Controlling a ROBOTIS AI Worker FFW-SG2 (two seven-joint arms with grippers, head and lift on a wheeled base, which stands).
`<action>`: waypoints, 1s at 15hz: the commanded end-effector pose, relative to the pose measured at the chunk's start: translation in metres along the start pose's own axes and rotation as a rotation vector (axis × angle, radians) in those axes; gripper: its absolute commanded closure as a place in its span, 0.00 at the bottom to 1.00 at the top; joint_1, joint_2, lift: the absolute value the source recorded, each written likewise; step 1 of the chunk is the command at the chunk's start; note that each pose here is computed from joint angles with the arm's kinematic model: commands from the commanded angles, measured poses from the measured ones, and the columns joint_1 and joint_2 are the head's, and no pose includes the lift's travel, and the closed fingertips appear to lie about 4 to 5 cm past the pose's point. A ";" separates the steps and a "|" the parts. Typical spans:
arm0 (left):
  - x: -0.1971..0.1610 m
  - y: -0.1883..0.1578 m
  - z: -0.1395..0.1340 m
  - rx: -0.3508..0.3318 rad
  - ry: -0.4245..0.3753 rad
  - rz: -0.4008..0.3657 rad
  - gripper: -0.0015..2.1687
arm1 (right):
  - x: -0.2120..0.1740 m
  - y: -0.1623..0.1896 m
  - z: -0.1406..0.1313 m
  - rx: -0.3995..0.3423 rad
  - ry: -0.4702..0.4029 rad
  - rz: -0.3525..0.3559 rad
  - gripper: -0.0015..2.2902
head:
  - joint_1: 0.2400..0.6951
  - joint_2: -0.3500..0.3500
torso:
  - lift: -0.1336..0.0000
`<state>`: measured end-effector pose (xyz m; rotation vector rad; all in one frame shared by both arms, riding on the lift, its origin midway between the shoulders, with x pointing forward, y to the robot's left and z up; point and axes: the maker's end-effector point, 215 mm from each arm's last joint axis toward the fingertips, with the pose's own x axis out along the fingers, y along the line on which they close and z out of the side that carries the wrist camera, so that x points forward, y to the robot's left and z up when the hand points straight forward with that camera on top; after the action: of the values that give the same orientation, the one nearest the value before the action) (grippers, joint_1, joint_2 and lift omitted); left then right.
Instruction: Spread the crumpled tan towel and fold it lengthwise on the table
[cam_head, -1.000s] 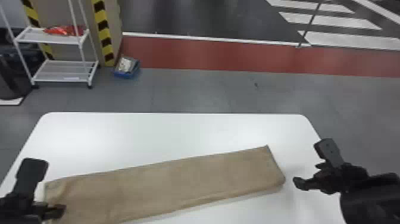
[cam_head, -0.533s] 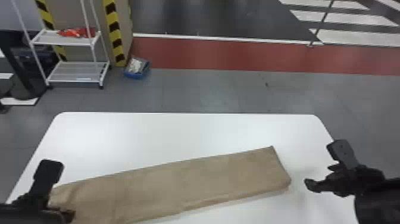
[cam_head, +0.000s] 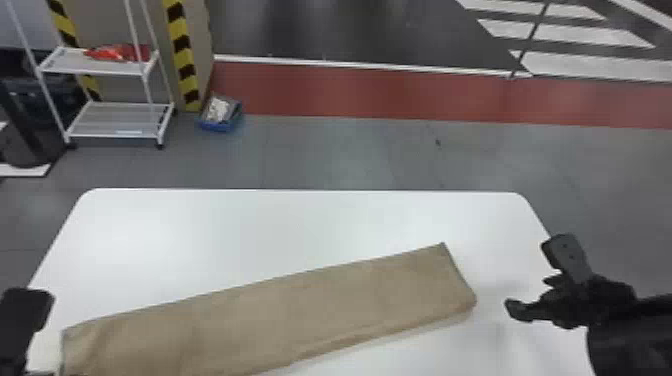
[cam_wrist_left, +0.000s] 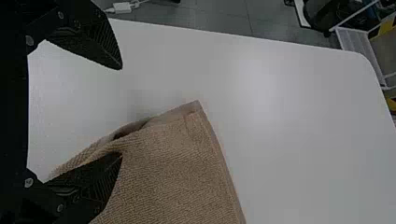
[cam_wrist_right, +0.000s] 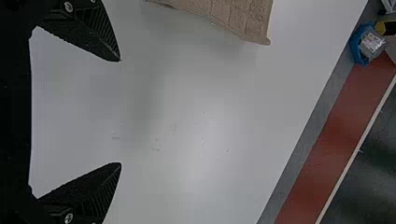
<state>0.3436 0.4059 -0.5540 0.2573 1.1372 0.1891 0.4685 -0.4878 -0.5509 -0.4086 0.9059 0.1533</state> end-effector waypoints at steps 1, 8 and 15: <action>-0.002 0.006 -0.009 -0.015 0.007 0.003 0.12 | 0.001 0.002 0.001 -0.001 -0.001 0.002 0.04 | 1.00 0.34 | 1.00; 0.003 -0.031 0.007 0.057 -0.037 -0.037 0.12 | 0.002 0.006 -0.002 0.003 0.001 0.008 0.04 | 1.00 0.32 | 1.00; -0.008 -0.028 0.026 0.009 -0.059 -0.056 0.12 | -0.006 -0.005 -0.017 0.017 0.014 -0.006 0.04 | 1.00 0.24 | 1.00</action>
<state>0.3644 0.3661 -0.5484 0.2489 1.0867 0.1084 0.4545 -0.4970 -0.5557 -0.3977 0.9212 0.1392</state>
